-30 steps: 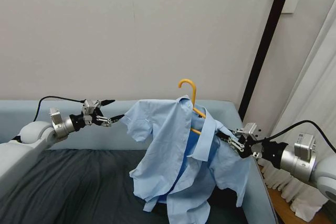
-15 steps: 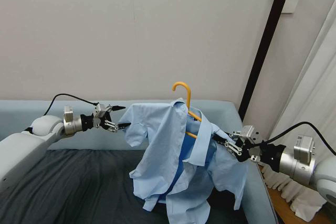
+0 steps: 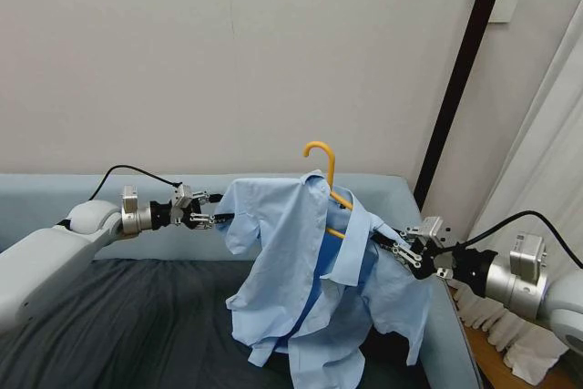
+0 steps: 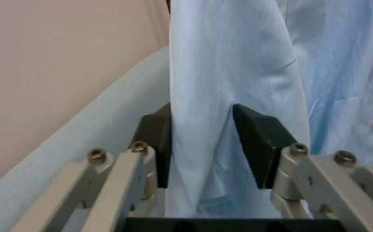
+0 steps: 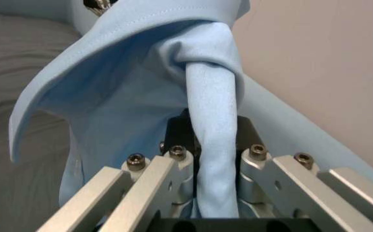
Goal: Pick up the clothes from the sofa and hang them on the clothes hanger.
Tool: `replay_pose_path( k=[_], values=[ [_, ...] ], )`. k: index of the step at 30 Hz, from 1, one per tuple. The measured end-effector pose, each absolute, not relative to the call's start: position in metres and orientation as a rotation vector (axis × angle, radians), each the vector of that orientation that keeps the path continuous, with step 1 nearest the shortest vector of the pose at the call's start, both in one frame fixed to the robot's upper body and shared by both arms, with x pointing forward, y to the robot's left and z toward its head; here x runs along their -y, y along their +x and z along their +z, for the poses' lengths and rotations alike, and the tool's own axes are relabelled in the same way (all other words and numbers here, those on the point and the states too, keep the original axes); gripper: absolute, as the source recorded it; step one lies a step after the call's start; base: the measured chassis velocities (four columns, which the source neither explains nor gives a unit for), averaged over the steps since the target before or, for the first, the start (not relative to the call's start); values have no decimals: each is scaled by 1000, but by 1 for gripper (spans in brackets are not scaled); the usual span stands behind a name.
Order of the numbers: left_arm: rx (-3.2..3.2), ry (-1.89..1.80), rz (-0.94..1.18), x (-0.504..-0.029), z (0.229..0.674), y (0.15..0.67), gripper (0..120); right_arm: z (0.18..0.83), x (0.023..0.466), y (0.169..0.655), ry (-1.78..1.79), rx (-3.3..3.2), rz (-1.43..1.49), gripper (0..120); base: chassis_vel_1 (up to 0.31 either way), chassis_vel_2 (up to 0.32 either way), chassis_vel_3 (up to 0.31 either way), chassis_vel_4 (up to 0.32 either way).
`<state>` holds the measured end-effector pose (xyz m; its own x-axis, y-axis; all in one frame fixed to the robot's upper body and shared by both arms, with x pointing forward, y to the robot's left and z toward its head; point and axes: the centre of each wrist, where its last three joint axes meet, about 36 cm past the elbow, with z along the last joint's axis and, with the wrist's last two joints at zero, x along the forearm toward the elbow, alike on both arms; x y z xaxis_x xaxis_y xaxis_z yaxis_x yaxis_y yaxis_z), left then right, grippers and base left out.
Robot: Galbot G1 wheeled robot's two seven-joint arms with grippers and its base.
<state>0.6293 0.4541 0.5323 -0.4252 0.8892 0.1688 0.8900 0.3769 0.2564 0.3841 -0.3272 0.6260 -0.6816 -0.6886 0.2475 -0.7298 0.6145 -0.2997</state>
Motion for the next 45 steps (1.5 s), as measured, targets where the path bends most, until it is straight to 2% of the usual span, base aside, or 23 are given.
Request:
replay_pose_path(
  k=[2, 5, 8, 10, 17, 34, 45],
  values=[
    [2607, -1683, -489, -454, 531, 630, 33, 626, 327, 384, 1201, 2725, 579, 7, 0, 0, 0, 0],
    [2605, -1694, -484, -450, 528, 632, 18, 625, 328, 385, 1194, 2729, 578, 7, 0, 0, 0, 0],
    [2604, -1698, -481, -448, 528, 632, 11, 625, 328, 385, 1192, 2729, 577, 7, 0, 0, 0, 0],
    [2603, -1701, -480, -446, 527, 632, 0, 625, 328, 385, 1190, 2731, 578, 7, 0, 0, 0, 0],
    [2609, -1698, -489, -450, 529, 631, 0, 625, 329, 385, 1188, 2734, 577, 7, 0, 0, 0, 0],
    [2690, -1598, -533, -500, 545, 610, 0, 627, 333, 389, 1165, 2762, 591, 7, 0, 0, 0, 0],
    [2712, -1588, -545, -510, 543, 593, 0, 630, 333, 390, 1150, 2779, 589, 7, 0, 0, 0, 0]
  ],
)
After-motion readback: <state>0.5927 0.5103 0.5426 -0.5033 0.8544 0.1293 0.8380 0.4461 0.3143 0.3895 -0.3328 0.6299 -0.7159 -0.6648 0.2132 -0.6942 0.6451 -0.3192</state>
